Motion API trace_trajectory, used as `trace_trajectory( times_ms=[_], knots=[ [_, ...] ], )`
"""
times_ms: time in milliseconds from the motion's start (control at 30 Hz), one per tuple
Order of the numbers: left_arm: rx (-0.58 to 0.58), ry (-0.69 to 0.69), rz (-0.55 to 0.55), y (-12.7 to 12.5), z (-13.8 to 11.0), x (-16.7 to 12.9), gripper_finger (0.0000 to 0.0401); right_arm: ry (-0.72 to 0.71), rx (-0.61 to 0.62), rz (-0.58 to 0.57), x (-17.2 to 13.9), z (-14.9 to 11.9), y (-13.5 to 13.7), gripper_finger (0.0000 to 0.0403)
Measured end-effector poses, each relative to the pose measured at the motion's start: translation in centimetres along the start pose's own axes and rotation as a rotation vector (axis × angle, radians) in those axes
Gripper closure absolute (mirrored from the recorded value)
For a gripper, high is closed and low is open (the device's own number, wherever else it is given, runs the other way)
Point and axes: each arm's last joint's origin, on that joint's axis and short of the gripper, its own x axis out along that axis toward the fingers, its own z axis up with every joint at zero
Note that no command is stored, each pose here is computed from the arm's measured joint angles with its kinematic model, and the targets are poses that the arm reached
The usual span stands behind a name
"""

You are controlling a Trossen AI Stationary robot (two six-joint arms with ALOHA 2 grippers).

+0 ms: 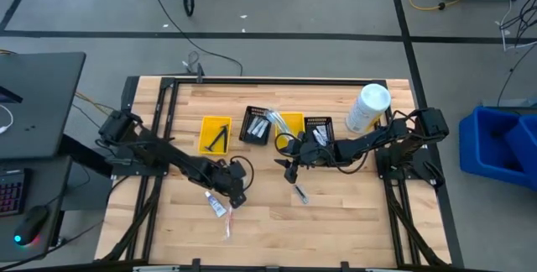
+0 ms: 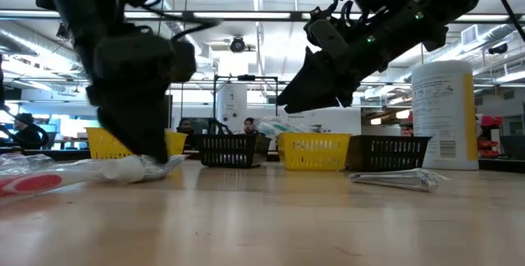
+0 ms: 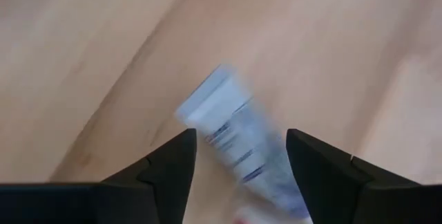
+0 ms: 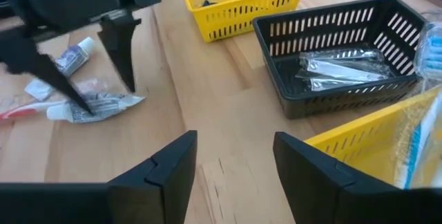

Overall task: Pick & Place Travel size toiletries
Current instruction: Put the violet toothpaste into the right black bin

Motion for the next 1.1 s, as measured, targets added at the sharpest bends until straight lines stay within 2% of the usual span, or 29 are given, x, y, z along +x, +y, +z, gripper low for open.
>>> trace_trajectory(
  times_ms=[267,667,900,1100],
  knots=[
    [0.034,-0.001,0.033,-0.4,-1.0,1.5,0.0170,-0.001,0.000,0.001,0.0,0.0,0.0,0.0217],
    [0.110,-0.026,0.040,-0.9,-0.6,1.4,0.0273,-0.007,-0.010,0.005,0.0,0.1,0.0,0.0221],
    [0.234,-0.094,-0.006,-2.5,1.7,0.7,0.0298,0.009,-0.221,0.178,-0.1,0.0,0.8,0.0216],
    [0.331,-0.164,0.006,-3.0,4.0,0.1,0.0314,-0.002,-0.346,0.216,-0.5,-0.3,1.8,0.0234]
  ],
)
